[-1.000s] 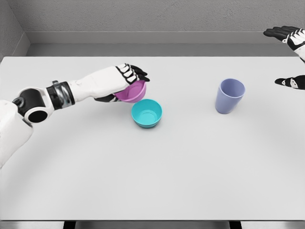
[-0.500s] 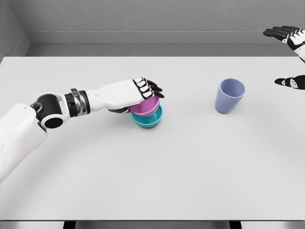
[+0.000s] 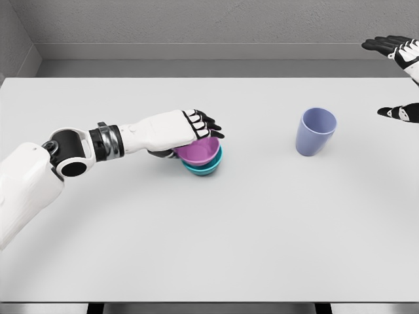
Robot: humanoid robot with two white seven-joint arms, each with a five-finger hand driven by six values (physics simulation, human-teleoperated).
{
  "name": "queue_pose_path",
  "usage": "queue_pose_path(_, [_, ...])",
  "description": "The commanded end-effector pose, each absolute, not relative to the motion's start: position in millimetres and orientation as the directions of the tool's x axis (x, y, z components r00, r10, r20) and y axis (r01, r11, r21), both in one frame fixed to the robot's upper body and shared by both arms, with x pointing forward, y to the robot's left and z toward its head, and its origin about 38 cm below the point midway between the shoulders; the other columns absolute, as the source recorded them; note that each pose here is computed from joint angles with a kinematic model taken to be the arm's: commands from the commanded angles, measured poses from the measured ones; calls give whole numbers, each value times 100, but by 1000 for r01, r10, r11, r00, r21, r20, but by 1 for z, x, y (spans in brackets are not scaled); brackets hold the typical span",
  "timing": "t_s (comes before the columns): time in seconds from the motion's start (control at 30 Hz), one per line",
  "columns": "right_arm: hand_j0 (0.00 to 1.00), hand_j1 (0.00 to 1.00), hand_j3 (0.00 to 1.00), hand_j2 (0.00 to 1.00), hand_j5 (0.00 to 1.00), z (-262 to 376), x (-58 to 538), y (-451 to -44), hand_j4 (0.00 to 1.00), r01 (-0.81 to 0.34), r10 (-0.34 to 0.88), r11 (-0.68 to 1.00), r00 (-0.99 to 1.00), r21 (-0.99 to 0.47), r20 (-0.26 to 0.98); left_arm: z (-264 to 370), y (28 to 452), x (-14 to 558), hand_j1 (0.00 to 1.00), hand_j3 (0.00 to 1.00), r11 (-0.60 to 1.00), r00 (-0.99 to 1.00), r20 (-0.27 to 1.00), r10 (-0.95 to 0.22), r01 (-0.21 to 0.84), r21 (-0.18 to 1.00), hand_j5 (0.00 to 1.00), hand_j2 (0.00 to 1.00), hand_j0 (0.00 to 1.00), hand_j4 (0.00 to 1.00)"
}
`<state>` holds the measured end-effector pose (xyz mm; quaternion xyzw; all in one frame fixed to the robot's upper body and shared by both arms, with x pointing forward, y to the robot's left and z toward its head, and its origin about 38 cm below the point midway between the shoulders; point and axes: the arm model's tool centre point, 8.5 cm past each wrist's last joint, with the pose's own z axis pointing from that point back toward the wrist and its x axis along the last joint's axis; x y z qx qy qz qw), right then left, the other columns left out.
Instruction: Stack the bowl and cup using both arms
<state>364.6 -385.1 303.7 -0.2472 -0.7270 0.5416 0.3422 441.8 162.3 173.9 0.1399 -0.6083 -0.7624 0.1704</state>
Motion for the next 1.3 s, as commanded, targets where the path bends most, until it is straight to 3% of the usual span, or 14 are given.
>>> queue_pose_path(0.0, [100, 100, 100, 100, 100, 304, 365, -385, 100, -11, 729, 295, -644, -955, 232, 175, 163, 442, 100, 100, -196, -902, -1, -432, 92, 976, 100, 100, 100, 100])
queue_pose_path(0.27, [100, 100, 100, 100, 100, 304, 365, -386, 100, -13, 731, 293, -641, -956, 233, 180, 168, 444, 100, 100, -194, -899, -7, -438, 87, 977, 100, 100, 100, 100])
queue_pose_path(0.63, [100, 100, 100, 100, 100, 304, 364, -386, 100, -12, 729, 293, -644, -956, 232, 206, 270, 448, 100, 100, -180, -818, 22, -574, 153, 972, 100, 100, 100, 100])
queue_pose_path(0.83, [100, 100, 100, 100, 100, 303, 365, -388, 100, -8, 738, 287, -636, -958, 226, 220, 322, 446, 100, 100, -222, -760, -24, -650, 160, 962, 100, 100, 100, 100])
queue_pose_path(0.93, [100, 100, 100, 100, 100, 284, 381, -424, 100, -57, 848, 101, -517, -993, 116, 218, 330, 446, 100, 100, -195, -747, 8, -665, 184, 963, 100, 100, 100, 100])
queue_pose_path(1.07, [100, 100, 100, 100, 100, 280, 394, -434, 100, -160, 880, -187, -467, -969, -93, 215, 331, 445, 100, 100, -199, -745, 11, -667, 193, 961, 100, 100, 100, 100])
queue_pose_path(1.13, [100, 100, 100, 100, 100, 280, 400, -442, 100, -169, 889, -221, -440, -961, -127, 214, 330, 446, 100, 100, -202, -746, 8, -666, 190, 961, 100, 100, 100, 100])
queue_pose_path(1.27, [100, 100, 100, 100, 100, 257, 438, -403, 100, -288, 854, -280, -510, -916, -101, 216, 335, 447, 100, 100, -191, -735, 10, -678, 189, 963, 100, 100, 100, 100])
